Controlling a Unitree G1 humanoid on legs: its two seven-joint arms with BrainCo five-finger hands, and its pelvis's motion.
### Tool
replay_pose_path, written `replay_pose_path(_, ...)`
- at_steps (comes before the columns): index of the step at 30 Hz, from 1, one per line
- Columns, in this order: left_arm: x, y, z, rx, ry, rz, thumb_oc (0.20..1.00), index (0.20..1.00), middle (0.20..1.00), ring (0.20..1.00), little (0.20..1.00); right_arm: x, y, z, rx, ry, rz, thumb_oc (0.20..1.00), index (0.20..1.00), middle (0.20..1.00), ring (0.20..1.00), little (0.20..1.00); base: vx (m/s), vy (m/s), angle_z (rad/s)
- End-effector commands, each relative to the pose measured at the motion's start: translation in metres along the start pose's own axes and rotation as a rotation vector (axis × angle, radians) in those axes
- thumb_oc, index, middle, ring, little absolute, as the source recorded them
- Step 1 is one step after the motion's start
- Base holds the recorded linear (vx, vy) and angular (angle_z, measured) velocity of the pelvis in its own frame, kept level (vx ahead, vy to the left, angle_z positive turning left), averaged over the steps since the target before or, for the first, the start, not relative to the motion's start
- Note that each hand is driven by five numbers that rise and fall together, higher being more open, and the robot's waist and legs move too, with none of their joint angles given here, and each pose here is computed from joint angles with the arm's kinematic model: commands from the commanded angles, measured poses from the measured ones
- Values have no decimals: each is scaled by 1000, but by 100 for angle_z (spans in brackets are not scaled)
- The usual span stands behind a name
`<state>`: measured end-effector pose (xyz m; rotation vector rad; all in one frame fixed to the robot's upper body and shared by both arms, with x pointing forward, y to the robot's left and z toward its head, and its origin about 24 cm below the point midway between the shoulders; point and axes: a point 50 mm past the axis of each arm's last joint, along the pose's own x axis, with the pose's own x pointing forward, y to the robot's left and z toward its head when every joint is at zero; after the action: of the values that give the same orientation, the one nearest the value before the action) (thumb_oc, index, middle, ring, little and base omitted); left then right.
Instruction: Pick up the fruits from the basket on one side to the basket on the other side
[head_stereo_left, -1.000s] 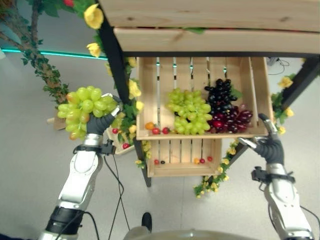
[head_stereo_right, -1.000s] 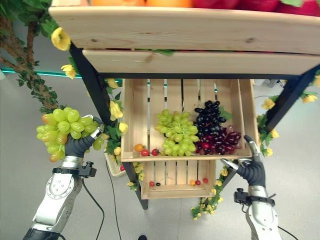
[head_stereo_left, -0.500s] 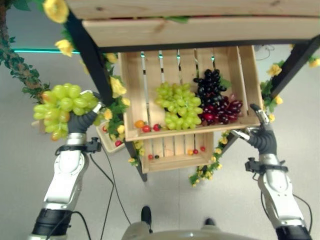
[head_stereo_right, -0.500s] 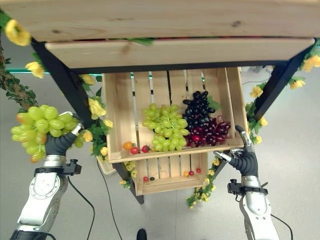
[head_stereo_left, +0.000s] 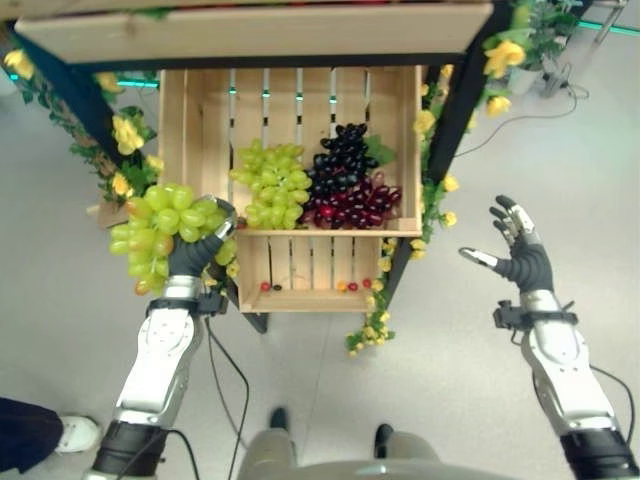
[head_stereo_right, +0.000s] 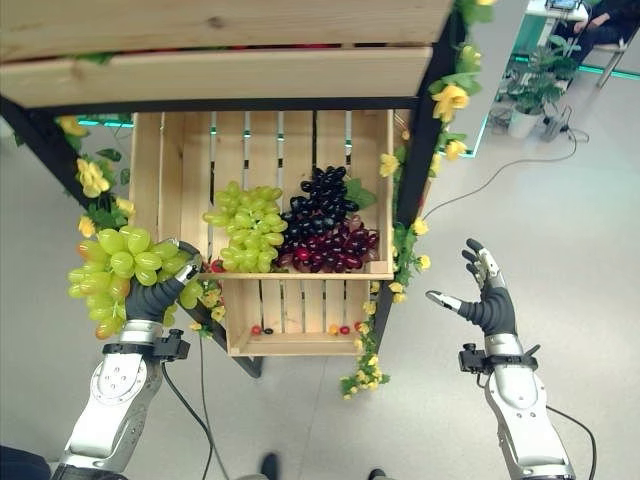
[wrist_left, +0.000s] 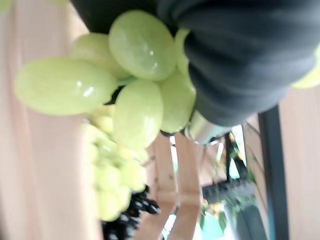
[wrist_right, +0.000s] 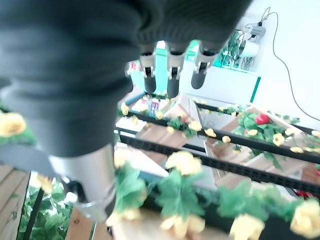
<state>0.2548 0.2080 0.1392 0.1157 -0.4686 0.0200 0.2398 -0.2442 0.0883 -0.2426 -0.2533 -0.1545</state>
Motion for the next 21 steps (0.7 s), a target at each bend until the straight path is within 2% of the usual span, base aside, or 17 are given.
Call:
replay_pose_path(1, 20, 1, 39, 65, -215, -36, 200, 200, 200, 200, 200, 16, -1, 25, -3, -141, 0, 1000, 1000, 1000, 1000, 1000, 72, -91, -2)
replay_pose_path(12, 21, -6, 40, 74, -212, -78, 200, 200, 200, 200, 200, 4, -5, 13, -20, -80, -12, 1000, 1000, 1000, 1000, 1000, 65, -16, 15)
replay_pose_path(17, 26, -5, 20, 47, -104, -108, 200, 200, 200, 200, 200, 5, -4, 12, -29, -72, 6, 1000, 1000, 1000, 1000, 1000, 51, 37, 0)
replay_pose_path(21, 38, 5, 11, 157, -53, -109, 200, 200, 200, 200, 200, 7, -4, 11, -39, -64, 20, 1000, 1000, 1000, 1000, 1000, 42, 42, -3)
